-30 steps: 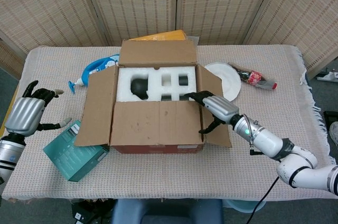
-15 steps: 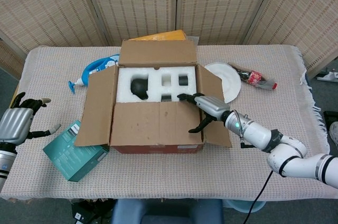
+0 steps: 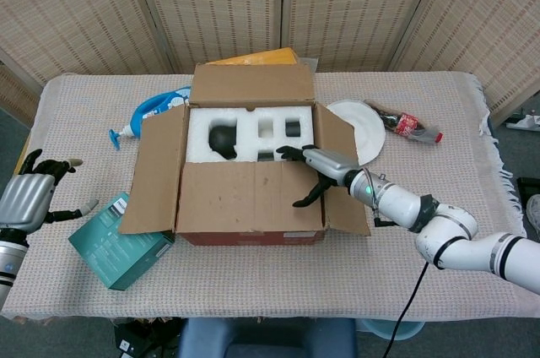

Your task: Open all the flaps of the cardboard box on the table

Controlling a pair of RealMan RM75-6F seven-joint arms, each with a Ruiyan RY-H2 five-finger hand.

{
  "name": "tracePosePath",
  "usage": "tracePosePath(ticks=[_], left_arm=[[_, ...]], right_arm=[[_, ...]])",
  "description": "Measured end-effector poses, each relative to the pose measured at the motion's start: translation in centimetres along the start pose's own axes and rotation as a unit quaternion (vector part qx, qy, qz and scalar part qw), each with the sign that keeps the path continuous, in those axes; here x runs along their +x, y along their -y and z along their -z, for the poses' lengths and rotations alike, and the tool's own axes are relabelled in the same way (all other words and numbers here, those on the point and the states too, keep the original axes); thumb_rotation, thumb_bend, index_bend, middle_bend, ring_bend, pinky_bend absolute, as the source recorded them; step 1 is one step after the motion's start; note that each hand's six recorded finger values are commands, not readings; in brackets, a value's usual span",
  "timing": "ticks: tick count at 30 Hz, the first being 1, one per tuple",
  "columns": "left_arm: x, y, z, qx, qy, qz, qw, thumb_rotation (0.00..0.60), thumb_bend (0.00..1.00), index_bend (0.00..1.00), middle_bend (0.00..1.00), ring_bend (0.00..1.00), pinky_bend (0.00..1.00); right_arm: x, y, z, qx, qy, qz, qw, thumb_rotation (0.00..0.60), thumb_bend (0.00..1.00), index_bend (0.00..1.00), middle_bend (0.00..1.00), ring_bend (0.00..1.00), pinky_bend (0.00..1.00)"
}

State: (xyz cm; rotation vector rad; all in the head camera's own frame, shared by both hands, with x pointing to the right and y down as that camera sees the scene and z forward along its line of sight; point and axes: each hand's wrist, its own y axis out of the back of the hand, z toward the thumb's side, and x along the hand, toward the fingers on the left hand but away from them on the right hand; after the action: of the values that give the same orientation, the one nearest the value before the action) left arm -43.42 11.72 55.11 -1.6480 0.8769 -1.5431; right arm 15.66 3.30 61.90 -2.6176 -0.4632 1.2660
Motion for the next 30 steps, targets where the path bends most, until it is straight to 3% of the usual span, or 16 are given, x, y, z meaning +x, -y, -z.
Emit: tracePosePath(ticks=[9,18,24,30], left_arm=[[0.2,-0.1,-0.3,0.001,0.001,0.000,1.0000,0.280,0.22,0.24,0.34,0.24,0.00],[0.6,-0.4,-0.8,0.003,0.008,-0.002,1.0000,0.274,0.22,0.24,0.34,0.24,0.00],[0.8,-0.6,-1.2,0.004,0.011,-0.004,0.9999,0.277,0.22,0.24,0.34,0.24,0.00],[0.9,-0.8,-1.7,0.007,0.016,-0.007,0.9998,0.276,0.22,0.24,0.34,0.24,0.00]], right_arm=[[1.1,0.1,-0.4,-0.055,-0.007,-0.003,0.9984,0.519,0.12,0.04,0.17,0.09,0.00],[2.8,-0.6,-0.5,-0.151,-0.032,0.014,0.9880,0.518,0.12,0.04,0.18,0.12,0.00],[4.1,-1.3,-0.3,-0.233,-0.070,0.021,0.9698,0.518,0.12,0.04,0.19,0.15,0.00],[5.8,-2.1,0.6,-0.328,-0.127,-0.002,0.9359,0.515,0.12,0.04,0.19,0.18,0.00]])
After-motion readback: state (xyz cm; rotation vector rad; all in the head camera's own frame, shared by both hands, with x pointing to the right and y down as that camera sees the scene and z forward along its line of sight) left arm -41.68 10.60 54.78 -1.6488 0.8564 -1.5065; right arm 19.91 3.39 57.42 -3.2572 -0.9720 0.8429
